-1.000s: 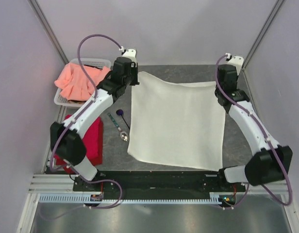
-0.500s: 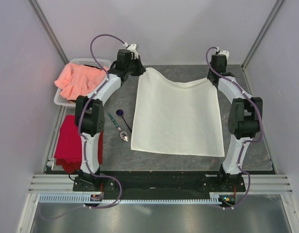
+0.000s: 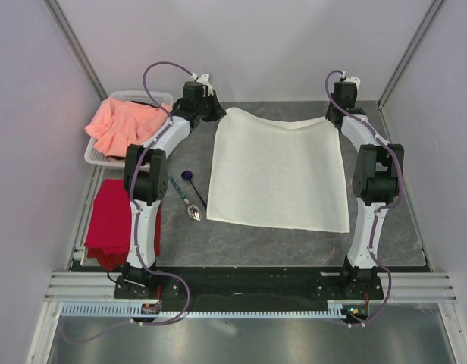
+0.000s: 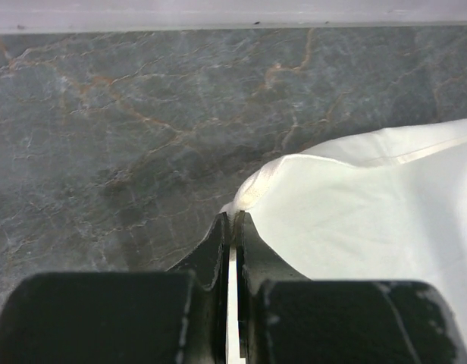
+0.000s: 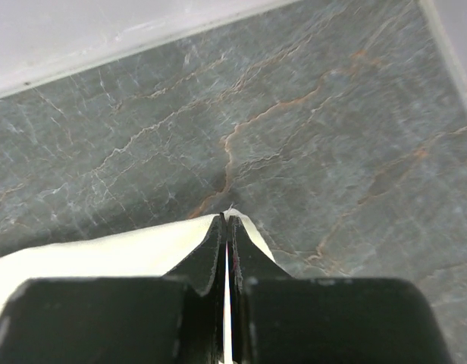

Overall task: Fold the napkin into a case and place the utensils inside
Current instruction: Flatten out the crumpled napkin at the center of the board.

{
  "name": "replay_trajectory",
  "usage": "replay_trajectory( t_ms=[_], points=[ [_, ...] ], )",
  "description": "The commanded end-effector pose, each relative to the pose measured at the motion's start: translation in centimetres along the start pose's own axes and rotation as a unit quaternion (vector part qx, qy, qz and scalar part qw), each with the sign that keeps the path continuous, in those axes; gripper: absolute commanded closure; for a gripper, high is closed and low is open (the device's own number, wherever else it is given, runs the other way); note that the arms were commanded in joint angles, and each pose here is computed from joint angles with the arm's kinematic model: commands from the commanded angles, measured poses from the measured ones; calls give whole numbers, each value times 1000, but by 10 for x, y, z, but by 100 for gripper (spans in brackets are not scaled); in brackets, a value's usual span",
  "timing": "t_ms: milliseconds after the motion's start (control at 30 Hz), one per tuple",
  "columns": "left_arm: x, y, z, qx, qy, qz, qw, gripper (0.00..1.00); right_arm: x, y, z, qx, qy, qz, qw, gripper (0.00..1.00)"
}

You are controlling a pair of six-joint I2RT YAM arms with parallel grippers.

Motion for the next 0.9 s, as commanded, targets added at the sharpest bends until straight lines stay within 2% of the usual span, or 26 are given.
replay_trajectory(
  t_ms=[0,33,100,133,167,200,233,267,300,333,367,400,433,467,500,533,567,600,633,700,733,767,800,833,867],
  points=[
    [13,11,22,-25,-50,12,998,97,30,-11,5,43,-6,-11,999,100],
    [24,22,13,-32,-44,20,998,96,34,-10,16,55,-17,-4,998,100],
    [29,30,26,-33,-66,33,997,79,60,-16,6,73,-4,10,997,96],
    [36,42,28,-37,-76,61,995,71,67,-15,25,85,-24,27,996,92],
    [39,49,29,-41,-83,79,993,53,85,-16,8,86,-1,37,996,89],
    [42,55,30,-42,-91,98,990,50,92,-17,11,90,-3,39,995,76],
    [42,62,38,-40,-103,102,989,48,93,-14,32,96,-27,50,994,66],
    [41,62,43,-38,-108,101,988,44,101,-18,22,93,-8,37,995,58],
    [37,63,46,-40,-101,103,989,36,100,-20,28,91,-11,28,995,48],
    [32,62,50,-41,-96,107,989,34,94,-20,40,88,-20,18,996,40],
    [15,52,68,-39,-106,102,988,36,83,-23,46,75,-12,8,997,36],
    [5,47,72,-42,-104,99,989,37,74,-25,50,72,-13,-3,997,27],
    [-1,42,58,-57,-81,91,991,39,70,-32,35,63,11,-23,998,26],
    [-28,27,79,-55,-101,80,990,42,44,-33,51,65,4,-30,997,23],
    [-40,18,81,-56,-99,69,991,43,32,-37,51,65,11,-44,997,19],
    [-43,8,58,-62,-67,64,994,43,23,-47,29,58,53,-66,995,18],
    [-52,-1,54,-60,-60,57,995,44,-3,-47,43,63,45,-67,995,17],
    [-80,-21,67,-55,-74,40,995,44,-16,-52,40,73,54,-77,993,15],
    [-83,-33,38,-59,-28,34,997,45,-25,-63,12,67,95,-103,988,12],
    [-107,-53,22,-71,-7,26,997,48,-63,-67,14,87,100,-100,986,11],
    [-128,-71,3,-77,10,15,997,49,-73,-77,-16,85,139,-117,980,11],
    [-138,-80,-9,-81,21,14,996,50,-97,-78,-10,101,126,-108,981,11],
    [-146,-88,-21,-86,30,10,996,51,-108,-79,-20,115,135,-103,979,11],
    [-162,-102,-42,-79,48,-4,996,51,-117,-85,-51,115,166,-104,974,11],
    [-168,-108,-54,-78,61,-10,995,53,-137,-80,-52,128,173,-64,974,11]
  ],
)
Point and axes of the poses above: each gripper's point midway between its finger pads, its own x axis out along the fingers, its own y axis along the line the jaws close on, z = x × y, the point moved 9 cm from there along -x, back along the fingers, and after that the axes turned 11 degrees about x, right-handed, at the moved point
